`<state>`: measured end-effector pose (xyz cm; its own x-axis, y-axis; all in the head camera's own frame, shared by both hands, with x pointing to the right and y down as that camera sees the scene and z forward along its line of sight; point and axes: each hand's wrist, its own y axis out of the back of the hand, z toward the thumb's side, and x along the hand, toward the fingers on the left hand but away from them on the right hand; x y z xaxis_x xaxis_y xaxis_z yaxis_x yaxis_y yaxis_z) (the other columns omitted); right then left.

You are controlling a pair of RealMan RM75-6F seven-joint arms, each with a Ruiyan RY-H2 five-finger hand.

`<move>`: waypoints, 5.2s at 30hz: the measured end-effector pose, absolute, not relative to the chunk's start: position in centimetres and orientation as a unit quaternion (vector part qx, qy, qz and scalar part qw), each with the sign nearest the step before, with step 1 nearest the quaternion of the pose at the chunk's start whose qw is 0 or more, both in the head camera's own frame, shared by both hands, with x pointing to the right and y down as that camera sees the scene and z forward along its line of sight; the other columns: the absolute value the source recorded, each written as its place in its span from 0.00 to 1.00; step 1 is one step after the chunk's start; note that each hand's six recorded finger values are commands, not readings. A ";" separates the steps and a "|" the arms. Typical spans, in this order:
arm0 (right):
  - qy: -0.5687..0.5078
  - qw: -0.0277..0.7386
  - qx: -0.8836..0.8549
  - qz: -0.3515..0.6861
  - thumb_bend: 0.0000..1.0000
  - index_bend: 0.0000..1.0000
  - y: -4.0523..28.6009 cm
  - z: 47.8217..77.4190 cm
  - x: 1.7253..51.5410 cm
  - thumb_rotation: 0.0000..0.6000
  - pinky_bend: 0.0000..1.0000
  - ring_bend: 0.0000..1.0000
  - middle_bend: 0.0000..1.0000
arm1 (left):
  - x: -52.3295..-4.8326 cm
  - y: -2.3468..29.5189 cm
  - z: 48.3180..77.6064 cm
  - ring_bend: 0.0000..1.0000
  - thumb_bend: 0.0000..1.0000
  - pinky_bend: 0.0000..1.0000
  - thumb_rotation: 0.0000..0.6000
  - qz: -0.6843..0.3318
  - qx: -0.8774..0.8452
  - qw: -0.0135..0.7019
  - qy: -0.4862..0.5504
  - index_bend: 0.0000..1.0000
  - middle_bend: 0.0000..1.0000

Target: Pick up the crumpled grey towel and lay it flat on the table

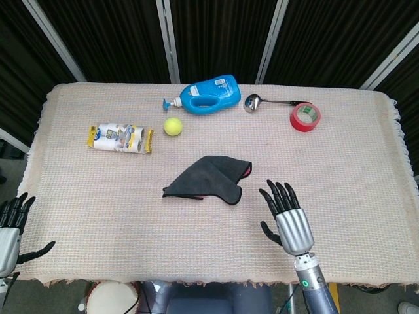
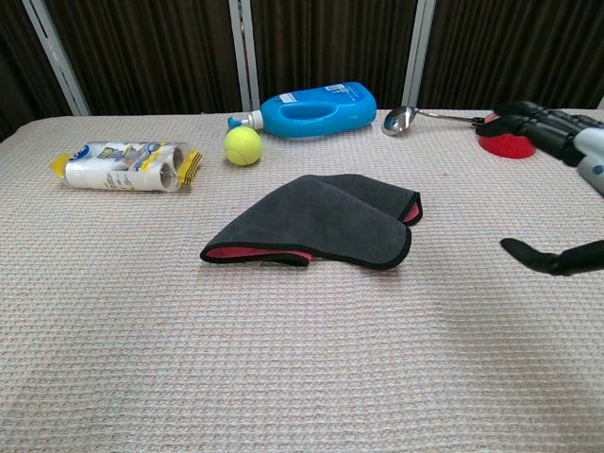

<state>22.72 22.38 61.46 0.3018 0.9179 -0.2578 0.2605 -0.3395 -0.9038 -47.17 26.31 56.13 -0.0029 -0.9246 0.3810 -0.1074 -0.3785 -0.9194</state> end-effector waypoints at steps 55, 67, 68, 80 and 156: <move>-0.433 0.400 -0.677 0.441 0.33 0.00 18.8 72.6 14.2 1.00 0.07 0.01 0.03 | -47.1 25.6 56.7 0.00 0.07 0.00 1.00 -0.577 -0.595 0.366 0.423 0.00 0.00; -0.410 0.403 -0.674 0.464 0.33 0.00 19.6 73.7 15.1 1.00 0.07 0.01 0.03 | -47.0 25.7 56.6 0.00 0.07 0.00 1.00 -0.575 -0.598 0.362 0.424 0.00 0.00; -0.408 0.402 -0.674 0.466 0.33 0.00 19.7 73.9 15.2 1.00 0.07 0.01 0.03 | -47.0 25.7 56.6 0.00 0.07 0.00 1.00 -0.575 -0.598 0.363 0.424 0.00 0.00; -0.411 0.404 -0.674 0.462 0.33 0.02 19.3 74.0 14.2 1.00 0.10 0.01 0.03 | -46.9 25.7 56.8 0.00 0.07 0.00 1.00 -0.577 -0.598 0.363 0.421 0.00 0.00; -0.463 0.423 -0.668 0.400 0.58 0.62 16.2 70.9 13.3 1.00 0.16 0.12 0.23 | -46.5 25.8 57.0 0.00 0.08 0.00 1.00 -0.575 -0.601 0.359 0.423 0.00 0.00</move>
